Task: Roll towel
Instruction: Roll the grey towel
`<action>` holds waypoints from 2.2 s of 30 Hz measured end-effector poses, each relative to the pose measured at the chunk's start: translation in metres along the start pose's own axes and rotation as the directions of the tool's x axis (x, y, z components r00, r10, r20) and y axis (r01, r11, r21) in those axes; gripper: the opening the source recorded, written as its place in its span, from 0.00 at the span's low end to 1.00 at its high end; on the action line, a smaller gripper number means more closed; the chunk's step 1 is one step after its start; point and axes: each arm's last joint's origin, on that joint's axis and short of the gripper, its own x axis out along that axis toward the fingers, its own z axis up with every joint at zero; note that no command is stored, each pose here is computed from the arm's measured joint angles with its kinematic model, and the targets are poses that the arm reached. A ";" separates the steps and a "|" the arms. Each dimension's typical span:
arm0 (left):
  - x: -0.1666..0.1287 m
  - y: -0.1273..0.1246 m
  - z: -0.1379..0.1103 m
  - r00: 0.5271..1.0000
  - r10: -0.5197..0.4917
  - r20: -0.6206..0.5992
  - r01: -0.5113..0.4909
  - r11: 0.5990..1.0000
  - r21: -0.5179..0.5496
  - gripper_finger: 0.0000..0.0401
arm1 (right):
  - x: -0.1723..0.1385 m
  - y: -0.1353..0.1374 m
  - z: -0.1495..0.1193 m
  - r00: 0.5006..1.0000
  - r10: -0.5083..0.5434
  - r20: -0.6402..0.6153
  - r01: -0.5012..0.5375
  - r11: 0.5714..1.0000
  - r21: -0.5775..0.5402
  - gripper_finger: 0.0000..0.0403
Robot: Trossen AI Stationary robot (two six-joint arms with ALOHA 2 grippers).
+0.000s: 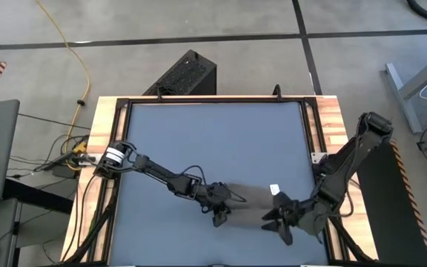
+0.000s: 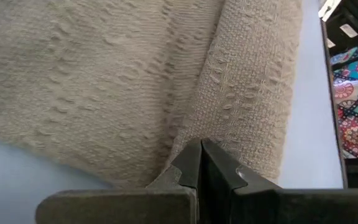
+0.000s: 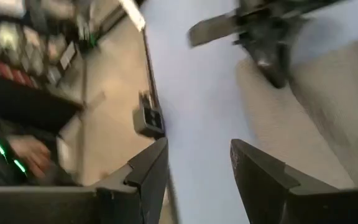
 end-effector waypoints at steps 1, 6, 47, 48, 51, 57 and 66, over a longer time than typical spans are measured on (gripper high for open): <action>0.000 0.001 0.000 1.000 0.001 0.000 -0.001 1.000 -0.003 0.00 | 0.004 0.003 -0.002 1.000 0.001 -0.012 -0.002 0.998 -0.060 0.50; 0.000 0.001 0.001 1.000 0.002 0.001 -0.002 1.000 -0.005 0.00 | 0.028 0.008 -0.019 0.989 -0.085 -0.123 0.047 0.956 -0.289 0.50; 0.000 0.002 -0.001 1.000 0.000 -0.021 -0.001 1.000 -0.025 0.00 | 0.071 -0.006 -0.009 0.741 -0.654 -0.152 0.424 0.631 -0.649 0.44; 0.000 0.002 -0.001 1.000 0.002 -0.023 -0.002 1.000 -0.025 0.00 | 0.072 -0.009 -0.008 0.726 -0.671 -0.151 0.436 0.619 -0.654 0.43; 0.000 0.002 -0.001 1.000 0.005 -0.027 -0.005 1.000 -0.025 0.00 | 0.075 -0.015 -0.004 0.693 -0.706 -0.149 0.481 0.606 -0.633 0.39; 0.000 0.002 -0.001 1.000 0.005 -0.028 -0.006 1.000 -0.028 0.00 | 0.083 -0.030 -0.015 0.710 -0.685 -0.161 0.476 0.635 -0.608 0.24; 0.000 0.002 -0.002 0.999 -0.004 -0.044 0.003 0.999 -0.033 0.00 | 0.078 -0.032 -0.048 0.751 -0.627 -0.208 0.455 0.719 -0.525 0.04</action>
